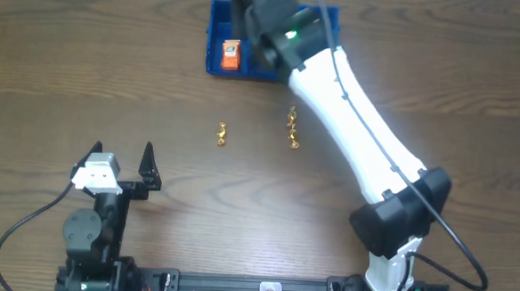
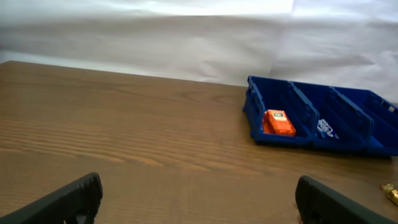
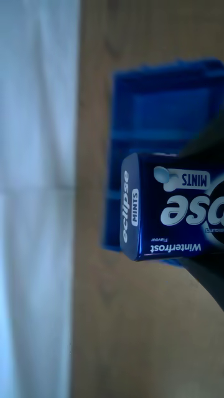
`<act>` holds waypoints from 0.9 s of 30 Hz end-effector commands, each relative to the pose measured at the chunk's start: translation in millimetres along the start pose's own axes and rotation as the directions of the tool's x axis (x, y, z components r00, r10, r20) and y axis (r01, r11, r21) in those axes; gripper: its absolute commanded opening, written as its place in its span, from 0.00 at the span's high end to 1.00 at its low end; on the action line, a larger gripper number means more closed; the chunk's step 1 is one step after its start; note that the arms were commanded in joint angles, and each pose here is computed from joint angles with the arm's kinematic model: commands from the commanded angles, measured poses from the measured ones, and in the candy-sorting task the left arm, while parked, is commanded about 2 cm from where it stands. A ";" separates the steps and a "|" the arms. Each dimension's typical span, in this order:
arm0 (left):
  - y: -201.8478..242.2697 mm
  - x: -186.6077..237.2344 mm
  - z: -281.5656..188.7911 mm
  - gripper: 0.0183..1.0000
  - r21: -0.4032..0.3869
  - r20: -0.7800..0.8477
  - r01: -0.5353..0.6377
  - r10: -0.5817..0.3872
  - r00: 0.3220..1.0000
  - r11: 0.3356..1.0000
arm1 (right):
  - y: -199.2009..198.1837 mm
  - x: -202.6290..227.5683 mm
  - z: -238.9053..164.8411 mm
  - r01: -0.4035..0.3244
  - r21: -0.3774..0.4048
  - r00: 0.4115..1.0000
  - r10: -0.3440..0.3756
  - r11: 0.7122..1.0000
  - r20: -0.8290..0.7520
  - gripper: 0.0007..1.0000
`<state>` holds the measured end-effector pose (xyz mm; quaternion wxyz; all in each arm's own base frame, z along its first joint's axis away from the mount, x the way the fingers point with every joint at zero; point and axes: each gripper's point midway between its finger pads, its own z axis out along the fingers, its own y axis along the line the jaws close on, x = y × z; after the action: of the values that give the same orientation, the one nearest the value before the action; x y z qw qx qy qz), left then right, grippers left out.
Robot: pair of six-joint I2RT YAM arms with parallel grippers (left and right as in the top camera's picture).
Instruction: Sort Candies Into Trays
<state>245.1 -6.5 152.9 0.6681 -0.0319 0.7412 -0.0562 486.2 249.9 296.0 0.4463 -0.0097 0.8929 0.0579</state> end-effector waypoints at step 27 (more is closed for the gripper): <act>3.3 15.9 0.3 0.00 -0.012 -0.053 0.007 -0.008 0.999 1.000 | -47.6 105.8 144.6 0.058 0.114 0.962 -0.025 0.992 -0.272 0.96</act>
<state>245.1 -6.5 153.1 0.6683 -0.0319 0.7411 -0.0562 538.0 226.7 122.8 0.3212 -0.0110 0.9469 -0.0050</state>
